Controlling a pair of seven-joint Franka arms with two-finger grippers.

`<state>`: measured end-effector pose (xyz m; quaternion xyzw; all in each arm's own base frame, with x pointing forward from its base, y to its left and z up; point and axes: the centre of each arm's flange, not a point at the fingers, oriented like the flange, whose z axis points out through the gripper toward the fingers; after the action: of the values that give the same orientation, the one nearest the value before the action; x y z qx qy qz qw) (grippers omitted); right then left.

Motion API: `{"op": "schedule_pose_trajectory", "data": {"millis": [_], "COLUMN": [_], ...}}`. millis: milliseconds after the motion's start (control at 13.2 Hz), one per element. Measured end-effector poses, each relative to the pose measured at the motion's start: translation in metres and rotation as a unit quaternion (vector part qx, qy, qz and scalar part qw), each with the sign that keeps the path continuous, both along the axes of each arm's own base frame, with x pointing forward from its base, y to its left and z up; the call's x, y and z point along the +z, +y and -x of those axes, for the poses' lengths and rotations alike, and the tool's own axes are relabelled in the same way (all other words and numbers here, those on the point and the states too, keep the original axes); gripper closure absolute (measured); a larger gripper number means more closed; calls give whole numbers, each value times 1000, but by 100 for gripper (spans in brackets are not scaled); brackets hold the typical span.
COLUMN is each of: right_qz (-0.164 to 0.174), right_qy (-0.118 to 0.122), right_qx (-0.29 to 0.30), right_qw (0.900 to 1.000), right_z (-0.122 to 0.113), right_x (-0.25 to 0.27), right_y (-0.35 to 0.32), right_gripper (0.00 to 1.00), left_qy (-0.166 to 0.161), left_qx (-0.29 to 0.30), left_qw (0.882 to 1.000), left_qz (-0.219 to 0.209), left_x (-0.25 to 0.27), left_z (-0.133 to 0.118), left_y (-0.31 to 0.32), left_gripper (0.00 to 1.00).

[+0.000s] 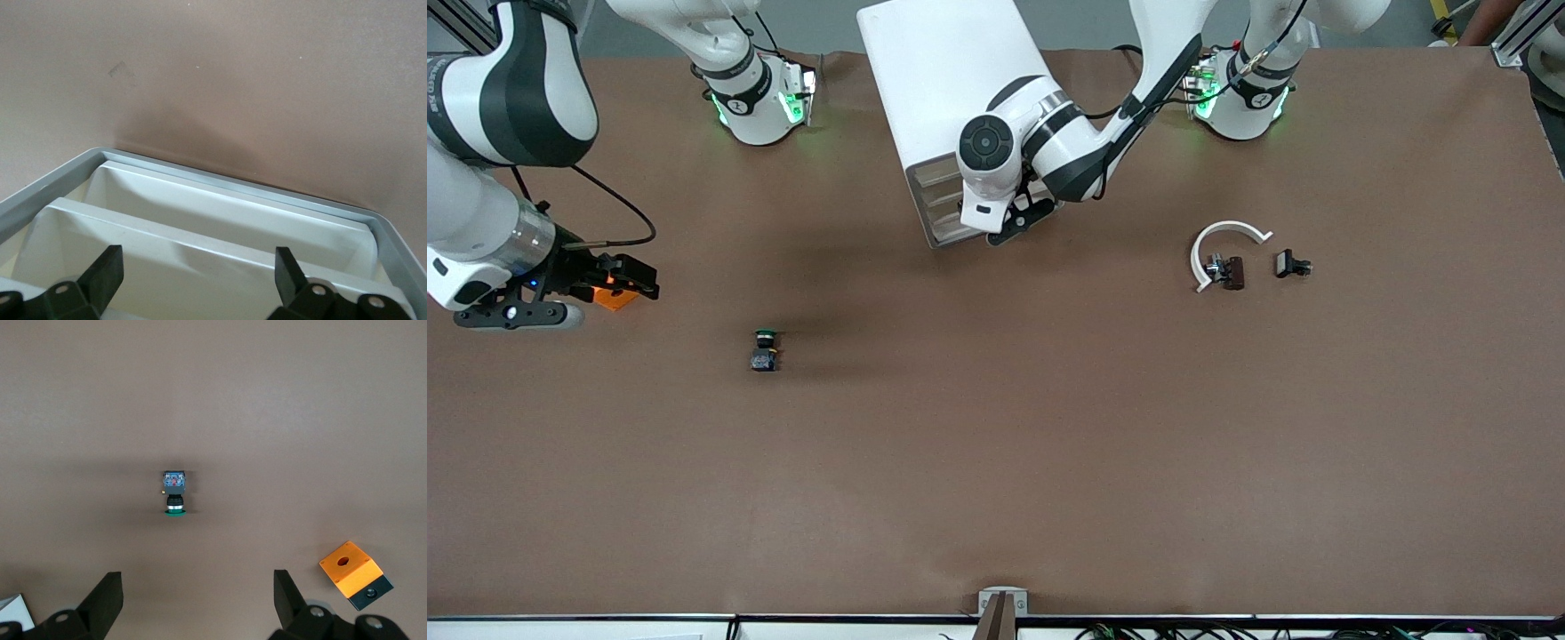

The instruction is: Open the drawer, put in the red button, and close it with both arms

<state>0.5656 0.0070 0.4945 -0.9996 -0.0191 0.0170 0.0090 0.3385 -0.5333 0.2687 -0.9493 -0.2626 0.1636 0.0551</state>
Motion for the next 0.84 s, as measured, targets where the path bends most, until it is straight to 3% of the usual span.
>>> {"op": "schedule_pose_trajectory", "data": {"millis": [152,456,684,837], "right_qz": [0,0,0,0], "right_qy": [-15,-38,-46,-47], "right_qx": [18,25,26,25], "right_qw": [1000,999,999,999], "right_z": [-3,-8,-9,-9], "right_x": [12,35,55,64], "right_y": [0,1,1,1], "right_gripper": [0,0,0,0], "left_qy": [-7,-36,-87,-125], "left_qx": [27,107,116,113], "left_qw": [1000,993,989,985], "left_qz": [7,40,39,26], "left_x": [9,41,61,75], "left_z": [-25,-142,-217,-253], "left_y": [9,82,158,201], "left_gripper": [0,0,0,0]}}
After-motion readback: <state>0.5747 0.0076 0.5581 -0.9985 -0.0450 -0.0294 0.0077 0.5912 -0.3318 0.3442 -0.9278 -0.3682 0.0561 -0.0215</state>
